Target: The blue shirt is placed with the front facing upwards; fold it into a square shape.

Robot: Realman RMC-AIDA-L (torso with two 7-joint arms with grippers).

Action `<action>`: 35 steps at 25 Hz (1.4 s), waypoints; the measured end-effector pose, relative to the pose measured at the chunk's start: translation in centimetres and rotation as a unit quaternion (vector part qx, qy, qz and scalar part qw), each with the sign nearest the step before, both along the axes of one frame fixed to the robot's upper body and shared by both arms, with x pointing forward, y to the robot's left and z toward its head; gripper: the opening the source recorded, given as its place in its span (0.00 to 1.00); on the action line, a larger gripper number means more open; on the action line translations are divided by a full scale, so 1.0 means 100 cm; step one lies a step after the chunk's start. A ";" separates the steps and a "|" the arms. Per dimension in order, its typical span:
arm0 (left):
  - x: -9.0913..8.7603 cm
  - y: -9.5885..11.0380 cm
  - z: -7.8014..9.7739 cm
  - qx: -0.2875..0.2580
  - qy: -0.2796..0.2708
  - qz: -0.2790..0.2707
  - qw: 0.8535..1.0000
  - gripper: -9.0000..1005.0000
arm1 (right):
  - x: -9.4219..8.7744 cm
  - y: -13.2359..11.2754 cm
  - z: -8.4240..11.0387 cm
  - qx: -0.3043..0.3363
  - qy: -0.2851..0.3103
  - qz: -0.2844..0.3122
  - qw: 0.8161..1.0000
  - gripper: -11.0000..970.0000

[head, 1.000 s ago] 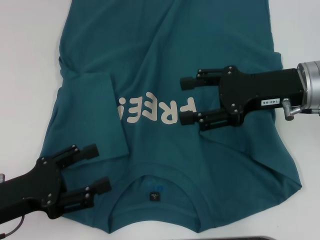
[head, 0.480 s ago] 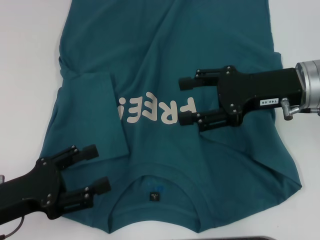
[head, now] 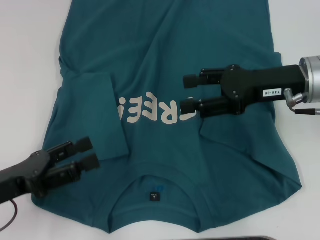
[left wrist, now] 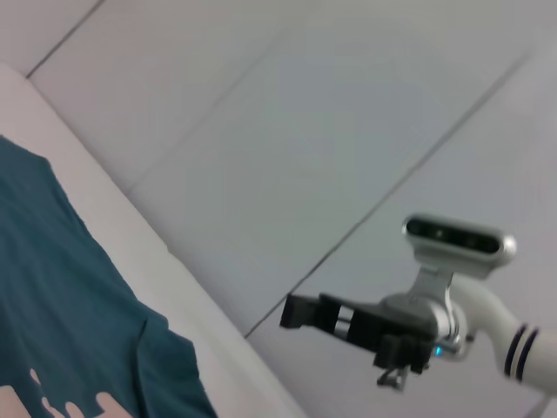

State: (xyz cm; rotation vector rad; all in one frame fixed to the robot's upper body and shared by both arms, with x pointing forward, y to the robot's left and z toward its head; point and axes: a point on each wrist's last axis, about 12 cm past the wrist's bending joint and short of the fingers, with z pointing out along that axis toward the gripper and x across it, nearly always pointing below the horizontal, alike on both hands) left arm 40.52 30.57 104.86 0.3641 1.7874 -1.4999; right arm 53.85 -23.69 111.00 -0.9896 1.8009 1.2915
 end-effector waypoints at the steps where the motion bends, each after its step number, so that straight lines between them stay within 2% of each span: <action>1: 0.000 0.000 0.000 -0.007 0.010 0.001 1.000 0.87 | 0.001 0.000 0.000 -0.001 0.012 -0.005 1.000 0.88; 8: 0.010 0.004 0.006 -0.047 0.109 0.006 0.993 0.87 | 0.011 -0.004 0.006 -0.015 0.088 -0.039 0.995 0.88; 15: 0.015 0.011 0.009 -0.065 0.191 0.008 0.980 0.87 | 0.015 -0.006 0.007 -0.030 0.133 -0.057 0.989 0.88; 21: 0.011 0.035 0.007 -0.055 0.261 0.043 0.963 0.87 | 0.016 -0.006 0.006 -0.031 0.140 -0.063 0.988 0.88; 26: 0.005 0.044 -0.002 -0.030 0.316 0.065 0.946 0.87 | 0.018 -0.006 0.005 -0.031 0.143 -0.071 0.987 0.88; 35: 0.002 0.053 -0.005 0.001 0.352 0.070 0.933 0.87 | 0.023 0.000 0.006 -0.030 0.154 -0.077 0.985 0.88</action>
